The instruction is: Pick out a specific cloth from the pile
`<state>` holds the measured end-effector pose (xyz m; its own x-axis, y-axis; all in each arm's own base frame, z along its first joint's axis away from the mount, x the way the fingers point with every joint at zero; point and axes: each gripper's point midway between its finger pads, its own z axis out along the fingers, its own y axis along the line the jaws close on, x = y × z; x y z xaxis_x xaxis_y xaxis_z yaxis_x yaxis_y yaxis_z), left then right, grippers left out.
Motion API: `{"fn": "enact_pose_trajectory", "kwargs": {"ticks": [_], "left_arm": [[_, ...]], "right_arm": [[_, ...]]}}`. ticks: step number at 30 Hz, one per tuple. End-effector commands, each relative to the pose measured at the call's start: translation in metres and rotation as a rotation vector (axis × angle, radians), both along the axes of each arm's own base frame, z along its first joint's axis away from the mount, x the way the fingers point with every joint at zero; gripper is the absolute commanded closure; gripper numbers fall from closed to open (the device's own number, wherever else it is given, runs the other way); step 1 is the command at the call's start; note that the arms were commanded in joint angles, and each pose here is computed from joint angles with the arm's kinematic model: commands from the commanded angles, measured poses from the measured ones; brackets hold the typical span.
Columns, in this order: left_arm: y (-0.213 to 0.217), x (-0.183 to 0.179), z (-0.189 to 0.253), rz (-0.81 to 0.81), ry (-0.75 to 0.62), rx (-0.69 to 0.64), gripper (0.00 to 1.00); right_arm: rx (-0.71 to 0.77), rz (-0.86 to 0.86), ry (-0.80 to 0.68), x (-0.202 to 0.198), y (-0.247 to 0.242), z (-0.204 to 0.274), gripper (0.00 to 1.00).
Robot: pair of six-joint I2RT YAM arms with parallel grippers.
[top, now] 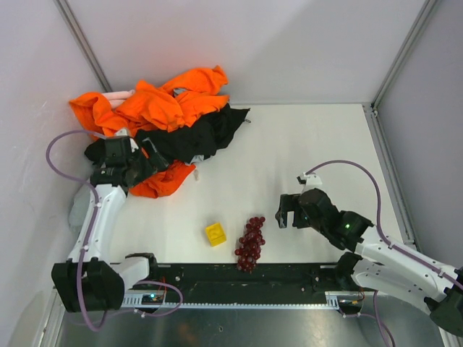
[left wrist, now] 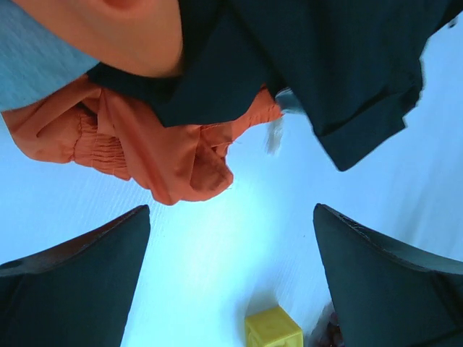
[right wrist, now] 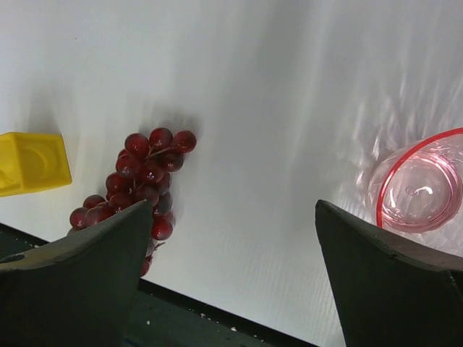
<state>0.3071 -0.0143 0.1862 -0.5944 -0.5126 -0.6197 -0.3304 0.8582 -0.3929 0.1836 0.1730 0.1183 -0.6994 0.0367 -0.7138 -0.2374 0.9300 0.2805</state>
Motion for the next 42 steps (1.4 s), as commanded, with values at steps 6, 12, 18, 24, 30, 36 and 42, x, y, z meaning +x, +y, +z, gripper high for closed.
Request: {"fn": "enact_pose_trajectory", "kwargs": {"ticks": [6,12,18,24,30,36,42], "left_arm": [[0.014,0.023,-0.036,0.031,0.145,0.042,0.00],[0.018,0.047,-0.061,0.016,0.227,0.061,0.01],[0.021,0.073,-0.068,0.012,0.234,0.066,0.08],[0.018,0.103,-0.046,-0.023,0.165,0.058,0.13],[0.021,0.121,-0.035,-0.041,0.133,0.082,0.12],[0.019,0.115,-0.036,-0.067,0.140,0.085,0.07],[0.032,0.086,-0.031,-0.041,0.149,0.166,0.01]], "right_arm": [[0.038,0.006,-0.004,0.003,0.006,0.004,0.01],[0.057,0.010,-0.017,0.004,0.008,0.008,0.01],[0.048,0.000,-0.005,0.005,0.007,0.005,0.01],[0.040,-0.007,0.004,0.007,0.007,0.001,0.01],[0.046,-0.006,0.009,0.010,0.010,0.000,0.01],[0.050,-0.003,0.017,0.012,0.012,-0.002,0.01],[0.048,-0.001,0.026,0.014,0.015,-0.005,0.01]]}}
